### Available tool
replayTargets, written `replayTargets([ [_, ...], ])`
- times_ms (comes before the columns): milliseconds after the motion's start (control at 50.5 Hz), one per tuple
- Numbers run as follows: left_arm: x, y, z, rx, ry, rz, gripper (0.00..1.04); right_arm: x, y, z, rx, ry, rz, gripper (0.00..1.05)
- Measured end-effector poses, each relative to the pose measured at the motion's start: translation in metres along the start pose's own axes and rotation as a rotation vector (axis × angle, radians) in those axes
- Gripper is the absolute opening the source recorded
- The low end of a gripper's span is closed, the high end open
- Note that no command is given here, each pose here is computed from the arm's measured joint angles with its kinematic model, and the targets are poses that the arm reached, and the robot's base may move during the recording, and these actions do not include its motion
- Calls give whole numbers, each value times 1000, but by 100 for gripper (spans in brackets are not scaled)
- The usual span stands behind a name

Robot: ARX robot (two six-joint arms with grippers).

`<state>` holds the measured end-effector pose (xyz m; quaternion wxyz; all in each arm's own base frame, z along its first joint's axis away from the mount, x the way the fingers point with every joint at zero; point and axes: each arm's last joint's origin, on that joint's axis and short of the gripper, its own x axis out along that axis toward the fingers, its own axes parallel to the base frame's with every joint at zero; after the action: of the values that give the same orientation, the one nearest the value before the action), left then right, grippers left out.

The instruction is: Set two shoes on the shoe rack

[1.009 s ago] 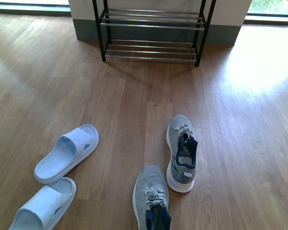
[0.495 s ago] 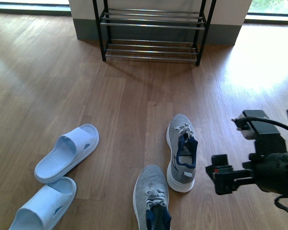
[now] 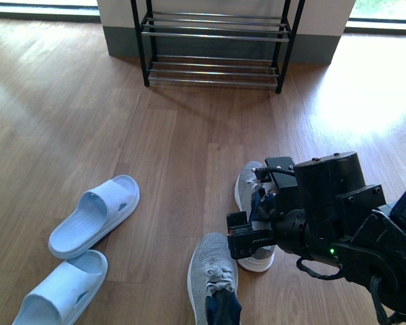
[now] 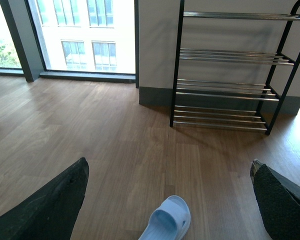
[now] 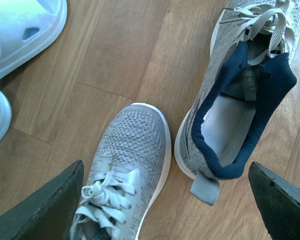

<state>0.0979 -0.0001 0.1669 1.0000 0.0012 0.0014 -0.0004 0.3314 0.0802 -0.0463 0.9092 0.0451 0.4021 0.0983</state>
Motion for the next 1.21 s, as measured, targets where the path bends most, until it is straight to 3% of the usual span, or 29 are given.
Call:
replayTargets([
  [752,0,0,0,0,0,0,95,55,-59,10,-90,-15,-173,95],
  [1207,0,0,0,0,0,0,95,81,-75,10,-126,-13,-240,95],
])
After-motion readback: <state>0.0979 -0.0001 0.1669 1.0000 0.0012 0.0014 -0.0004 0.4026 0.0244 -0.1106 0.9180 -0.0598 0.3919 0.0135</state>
